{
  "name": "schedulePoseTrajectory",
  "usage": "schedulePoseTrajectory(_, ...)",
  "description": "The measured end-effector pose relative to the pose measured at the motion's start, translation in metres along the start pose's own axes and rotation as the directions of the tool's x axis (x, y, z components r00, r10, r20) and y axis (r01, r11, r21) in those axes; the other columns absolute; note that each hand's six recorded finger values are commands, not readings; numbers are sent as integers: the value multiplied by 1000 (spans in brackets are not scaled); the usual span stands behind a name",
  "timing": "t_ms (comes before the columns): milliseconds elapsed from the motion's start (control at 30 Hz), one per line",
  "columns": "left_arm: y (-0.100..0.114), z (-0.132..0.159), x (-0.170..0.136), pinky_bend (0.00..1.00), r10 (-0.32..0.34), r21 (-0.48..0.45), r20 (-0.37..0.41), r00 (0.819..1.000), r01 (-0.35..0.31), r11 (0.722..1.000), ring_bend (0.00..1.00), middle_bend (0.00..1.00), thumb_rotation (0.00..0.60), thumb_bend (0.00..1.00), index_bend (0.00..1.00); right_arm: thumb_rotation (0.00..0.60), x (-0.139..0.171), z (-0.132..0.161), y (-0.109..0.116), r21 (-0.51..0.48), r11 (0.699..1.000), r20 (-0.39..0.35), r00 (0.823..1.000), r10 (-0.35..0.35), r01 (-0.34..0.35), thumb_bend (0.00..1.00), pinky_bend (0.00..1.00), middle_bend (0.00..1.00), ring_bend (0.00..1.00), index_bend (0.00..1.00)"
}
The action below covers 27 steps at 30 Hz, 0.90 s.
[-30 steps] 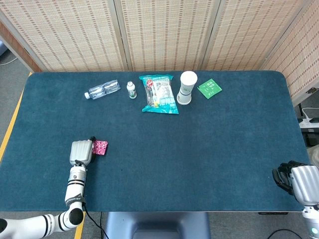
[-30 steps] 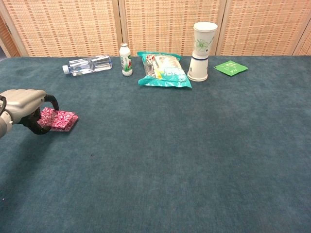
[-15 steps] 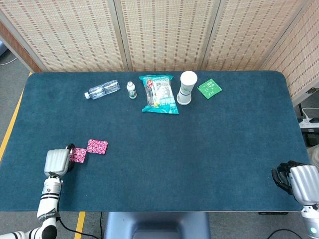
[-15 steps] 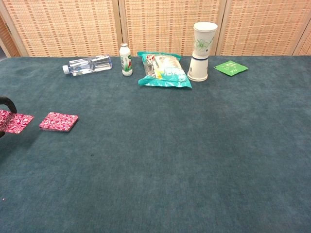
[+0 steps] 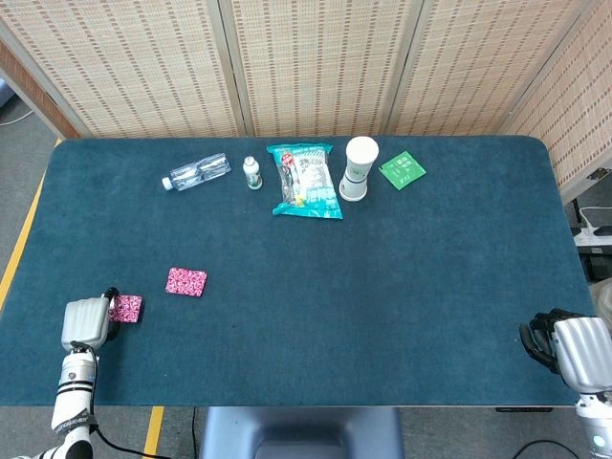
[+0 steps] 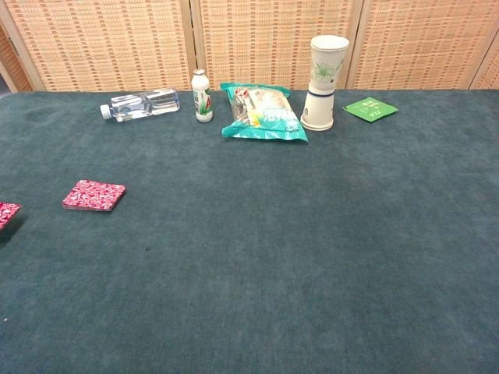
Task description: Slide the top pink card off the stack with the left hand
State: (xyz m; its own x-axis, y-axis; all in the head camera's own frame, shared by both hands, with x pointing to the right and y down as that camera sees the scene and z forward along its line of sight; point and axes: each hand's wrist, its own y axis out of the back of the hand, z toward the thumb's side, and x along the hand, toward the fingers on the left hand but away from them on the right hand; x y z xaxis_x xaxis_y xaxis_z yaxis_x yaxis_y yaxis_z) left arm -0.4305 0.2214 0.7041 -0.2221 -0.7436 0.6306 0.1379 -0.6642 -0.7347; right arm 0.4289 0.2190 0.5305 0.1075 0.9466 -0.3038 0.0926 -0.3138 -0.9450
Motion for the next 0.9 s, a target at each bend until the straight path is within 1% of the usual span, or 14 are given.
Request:
schedulePoseTrajectory(167,-6,-1,1,1000,-14,11,-7,1000,14,1000,1000,1000,600,372,221,600,0,1,0,1,1000,-2,1000,1,-1,412,835,826,718,985)
schedulePoseTrajectory(300,-6,0,1,1000,-18,15,-8,1000,18,1000,1000,1000,600,365,154,600,0,1,0,1,1000,-3,1000,0,0,413,835,826,718,985)
schedulePoseTrajectory(400,-6,1,0,1000,-20,13,-6,1000,20,1000,1000,1000,600,364,126,600,1,1,0,1,1000,-4,1000,2,-2,412,835,826,718,986)
schedulePoseTrajectory(533,-3,2,-4,1000,-21,10,-1,1000,21,1000,1000,1000,600,364,120,600,1,1,0,0,1000,-5,1000,2,-2,412,835,826,718,986)
schedulePoseTrajectory(633,4,8,-8,1000,-2,-9,20,1000,2,1000,1000,1000,600,362,138,600,0,1,0,1,1000,-5,1000,0,0,412,835,826,718,986)
schedulePoseTrajectory(733,15,20,-10,1000,40,-20,62,997,-39,999,1000,1000,600,361,166,600,1,1,-2,4,1000,-6,1000,7,-7,412,835,826,718,985)
schedulePoseTrajectory(767,20,29,-10,1000,57,-24,86,995,-55,998,1000,1000,600,361,170,600,1,1,-2,4,1000,-7,1000,8,-8,412,835,826,718,985)
schedulePoseTrajectory(900,29,57,-6,1000,73,-24,143,987,-70,997,1000,1000,600,362,179,600,1,1,-1,2,1000,-7,1000,4,-4,412,835,826,718,986)
